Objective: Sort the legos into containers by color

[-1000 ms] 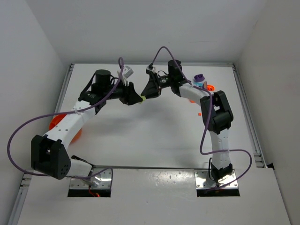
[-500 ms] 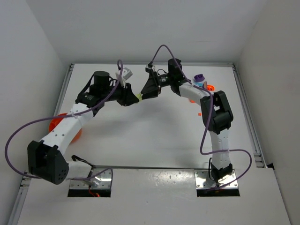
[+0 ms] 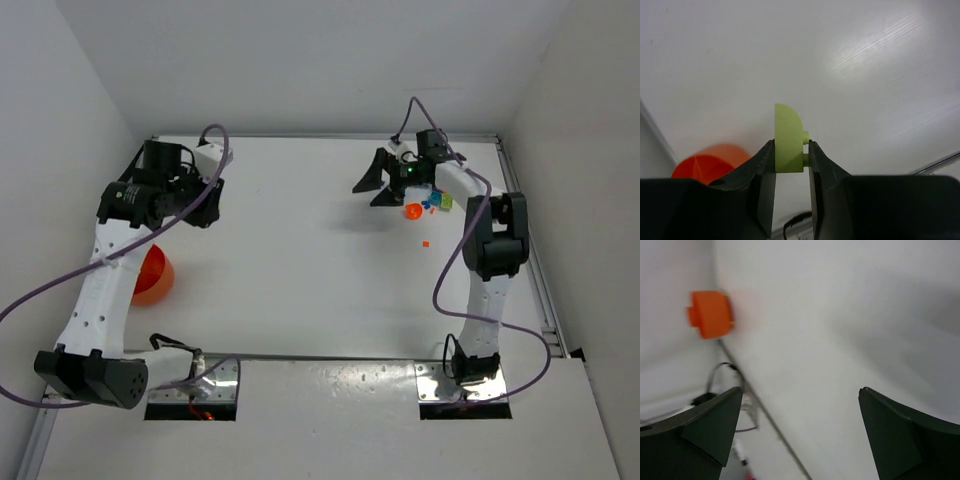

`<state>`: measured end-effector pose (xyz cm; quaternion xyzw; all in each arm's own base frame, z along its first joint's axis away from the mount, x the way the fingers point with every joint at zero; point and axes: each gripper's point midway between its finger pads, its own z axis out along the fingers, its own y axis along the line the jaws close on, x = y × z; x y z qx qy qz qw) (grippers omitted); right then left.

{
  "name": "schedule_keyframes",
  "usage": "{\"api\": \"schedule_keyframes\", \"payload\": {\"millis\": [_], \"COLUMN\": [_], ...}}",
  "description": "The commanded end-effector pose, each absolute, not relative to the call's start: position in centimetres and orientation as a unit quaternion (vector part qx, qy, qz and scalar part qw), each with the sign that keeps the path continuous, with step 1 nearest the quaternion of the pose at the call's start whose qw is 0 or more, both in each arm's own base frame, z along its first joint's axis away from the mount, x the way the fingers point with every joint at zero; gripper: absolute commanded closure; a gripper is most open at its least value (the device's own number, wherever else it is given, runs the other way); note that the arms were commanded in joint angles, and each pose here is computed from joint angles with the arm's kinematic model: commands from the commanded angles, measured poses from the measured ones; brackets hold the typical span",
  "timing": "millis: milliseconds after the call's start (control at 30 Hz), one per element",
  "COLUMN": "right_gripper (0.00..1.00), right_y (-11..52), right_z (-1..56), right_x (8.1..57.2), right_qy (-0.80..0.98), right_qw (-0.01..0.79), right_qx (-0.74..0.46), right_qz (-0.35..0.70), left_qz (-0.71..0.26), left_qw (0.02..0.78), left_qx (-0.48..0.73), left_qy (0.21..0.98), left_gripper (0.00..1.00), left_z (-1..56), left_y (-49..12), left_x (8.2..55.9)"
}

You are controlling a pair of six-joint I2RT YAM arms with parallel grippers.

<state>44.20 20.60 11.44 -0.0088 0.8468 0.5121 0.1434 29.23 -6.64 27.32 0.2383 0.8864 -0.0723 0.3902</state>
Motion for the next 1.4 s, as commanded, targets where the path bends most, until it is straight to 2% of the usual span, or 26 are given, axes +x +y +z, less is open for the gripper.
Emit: {"api": "schedule_keyframes", "payload": {"millis": [0, 33, 233, 500, 867, 1033, 1367], "right_gripper": [0.0, 0.0, 0.0, 0.0, 0.0, 0.0, 0.0], "right_y": [15.9, 14.2, 12.0, 11.0, 12.2, 12.2, 12.5], "right_z": [11.5, 10.7, 11.3, 11.4, 10.3, 10.3, 9.3], "right_x": [41.5, 41.7, 41.6, 42.5, 42.1, 42.1, 41.0], "right_qy": [0.925, 0.936, 0.944, 0.946, 0.945, 0.945, 0.946], "right_qw": [0.187, 0.196, 0.218, 0.225, 0.209, 0.209, 0.19], "right_qx": [-0.093, -0.101, -0.133, -0.151, -0.165, -0.165, -0.164], "right_qz": [0.316, 0.275, 0.211, 0.177, 0.189, 0.189, 0.204], "left_qz": [0.026, 0.056, 0.186, 0.224, 0.223, 0.215, 0.183], "left_qw": [0.31, 0.279, 0.184, 0.122, 0.084, 0.073, 0.077], "left_qx": [0.208, 0.196, 0.084, 0.04, 0.017, 0.014, 0.016], "left_qy": [0.927, 0.938, 0.961, 0.966, 0.971, 0.974, 0.98], "left_gripper": [1.0, 1.0, 0.98, 0.93, 0.86, 0.86, 0.85], "left_z": [26.3, 26.0, 23.3, 21.8, 20.1, 19.0, 17.2], "left_y": [-1.6, -0.1, 7.3, 11.5, 15.3, 16.1, 16.0], "left_x": [26.6, 26.0, 23.7, 22.3, 21.3, 20.9, 22.9]}}
